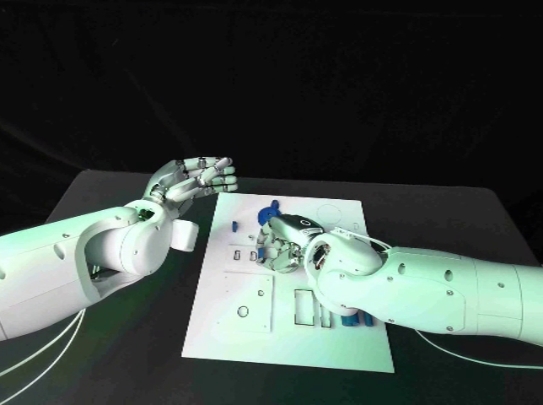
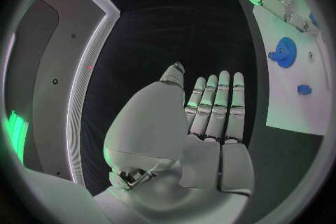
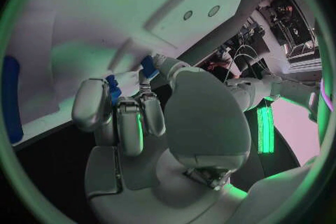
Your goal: Assemble the parts on the task board
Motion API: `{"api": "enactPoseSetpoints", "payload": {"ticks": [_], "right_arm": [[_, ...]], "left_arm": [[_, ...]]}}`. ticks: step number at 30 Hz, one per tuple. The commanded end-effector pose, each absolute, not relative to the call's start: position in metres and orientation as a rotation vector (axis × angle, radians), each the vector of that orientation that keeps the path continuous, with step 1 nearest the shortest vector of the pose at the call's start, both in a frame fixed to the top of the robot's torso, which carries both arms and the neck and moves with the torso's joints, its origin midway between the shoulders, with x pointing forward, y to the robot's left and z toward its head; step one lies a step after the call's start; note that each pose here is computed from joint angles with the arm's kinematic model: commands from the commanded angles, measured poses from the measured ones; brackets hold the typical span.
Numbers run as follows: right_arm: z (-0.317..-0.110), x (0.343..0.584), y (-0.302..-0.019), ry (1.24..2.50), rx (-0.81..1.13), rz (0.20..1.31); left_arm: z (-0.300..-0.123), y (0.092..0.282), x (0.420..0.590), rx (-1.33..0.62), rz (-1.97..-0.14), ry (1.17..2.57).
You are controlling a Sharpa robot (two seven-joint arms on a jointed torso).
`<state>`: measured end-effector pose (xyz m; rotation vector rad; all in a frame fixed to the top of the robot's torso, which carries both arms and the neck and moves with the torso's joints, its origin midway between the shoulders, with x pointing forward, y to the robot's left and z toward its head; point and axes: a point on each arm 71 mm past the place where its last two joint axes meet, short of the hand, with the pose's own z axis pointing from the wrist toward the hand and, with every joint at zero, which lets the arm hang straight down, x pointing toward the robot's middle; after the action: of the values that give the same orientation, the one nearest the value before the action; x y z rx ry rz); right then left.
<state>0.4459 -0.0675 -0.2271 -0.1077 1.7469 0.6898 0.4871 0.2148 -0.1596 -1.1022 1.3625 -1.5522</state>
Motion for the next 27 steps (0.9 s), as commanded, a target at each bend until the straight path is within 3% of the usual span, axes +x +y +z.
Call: {"api": "enactPoseSetpoints", "payload": {"ticks": [1, 19, 27], "right_arm": [[-0.2283, 0.4454, -0.0678, 1.746, -0.121, 0.683], [-0.2262, 0.4467, -0.0709, 1.714, -0.095, 0.715], [-0.219, 0.4426, -0.0772, 1.655, -0.049, 0.783]], "left_arm": [[-0.1583, 0.2127, 0.4865, -1.095, -1.577, 1.366], [-0.1589, 0.2141, 0.4869, -1.098, -1.571, 1.369], [-0.1596, 0.214, 0.488, -1.089, -1.559, 1.38]]}}
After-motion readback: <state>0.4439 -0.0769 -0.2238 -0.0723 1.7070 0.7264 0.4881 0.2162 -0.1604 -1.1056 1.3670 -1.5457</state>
